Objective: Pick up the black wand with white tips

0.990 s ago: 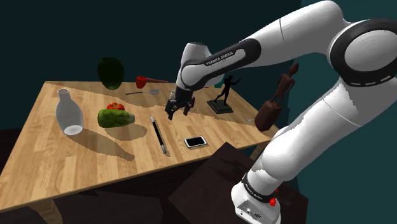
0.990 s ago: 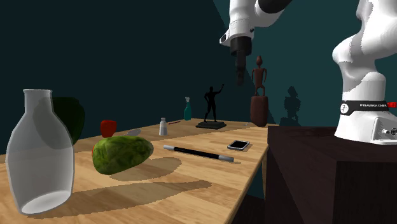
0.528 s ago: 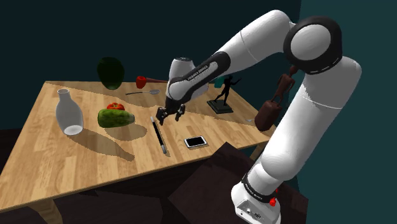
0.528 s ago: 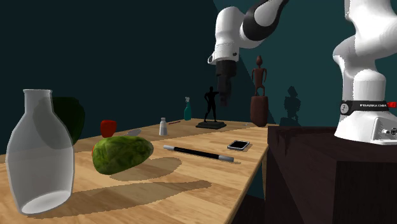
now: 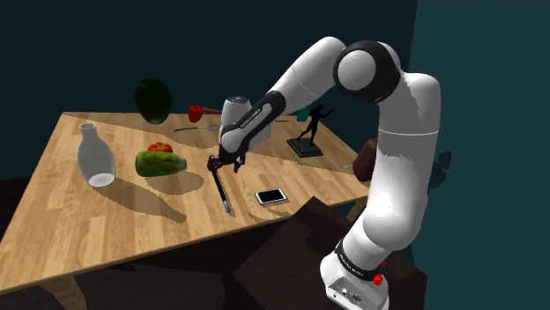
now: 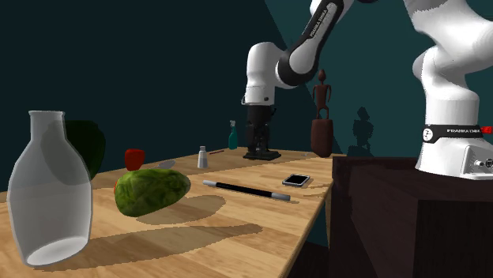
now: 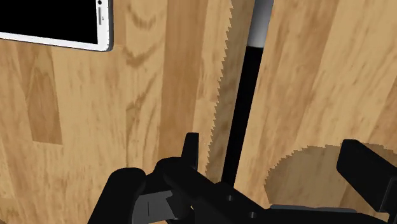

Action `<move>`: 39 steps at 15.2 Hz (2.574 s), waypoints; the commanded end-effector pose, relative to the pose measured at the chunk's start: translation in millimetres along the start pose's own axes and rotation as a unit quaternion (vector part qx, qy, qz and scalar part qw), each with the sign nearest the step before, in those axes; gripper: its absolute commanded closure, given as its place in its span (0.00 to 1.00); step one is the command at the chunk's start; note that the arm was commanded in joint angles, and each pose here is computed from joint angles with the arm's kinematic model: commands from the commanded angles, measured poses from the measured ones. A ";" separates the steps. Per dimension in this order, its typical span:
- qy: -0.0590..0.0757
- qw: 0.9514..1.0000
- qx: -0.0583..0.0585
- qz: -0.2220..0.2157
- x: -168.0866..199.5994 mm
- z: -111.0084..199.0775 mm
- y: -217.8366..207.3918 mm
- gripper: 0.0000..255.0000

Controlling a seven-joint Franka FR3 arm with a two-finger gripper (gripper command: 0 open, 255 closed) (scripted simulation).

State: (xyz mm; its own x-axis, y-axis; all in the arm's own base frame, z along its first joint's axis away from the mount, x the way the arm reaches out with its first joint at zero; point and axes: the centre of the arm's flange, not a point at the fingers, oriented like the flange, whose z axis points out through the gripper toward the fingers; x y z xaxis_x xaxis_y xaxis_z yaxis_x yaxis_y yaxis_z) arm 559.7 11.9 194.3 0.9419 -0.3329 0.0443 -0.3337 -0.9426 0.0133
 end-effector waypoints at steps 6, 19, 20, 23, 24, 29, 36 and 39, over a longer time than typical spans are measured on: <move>0.009 0.999 -0.016 0.045 46.7 68.3 -2.8 0.00; 0.009 0.999 -0.016 0.045 45.2 107.7 -2.6 1.00; 0.009 0.999 -0.016 0.045 45.2 107.7 -2.6 1.00; 0.009 0.999 -0.016 0.045 45.2 107.7 -2.7 1.00; 0.009 0.999 -0.016 0.045 45.2 107.7 -2.7 1.00; 0.009 0.999 -0.016 0.045 45.8 87.1 -3.0 1.00; 0.009 0.999 -0.016 0.045 47.5 50.2 -2.6 1.00; 0.009 0.999 -0.016 0.045 48.2 34.4 -2.3 1.00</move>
State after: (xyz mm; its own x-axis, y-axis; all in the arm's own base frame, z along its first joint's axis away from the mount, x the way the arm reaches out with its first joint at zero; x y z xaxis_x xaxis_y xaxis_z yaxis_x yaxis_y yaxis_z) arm 607.6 -3.0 157.2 0.9070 -0.4160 0.0651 -0.4189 -0.9072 0.0394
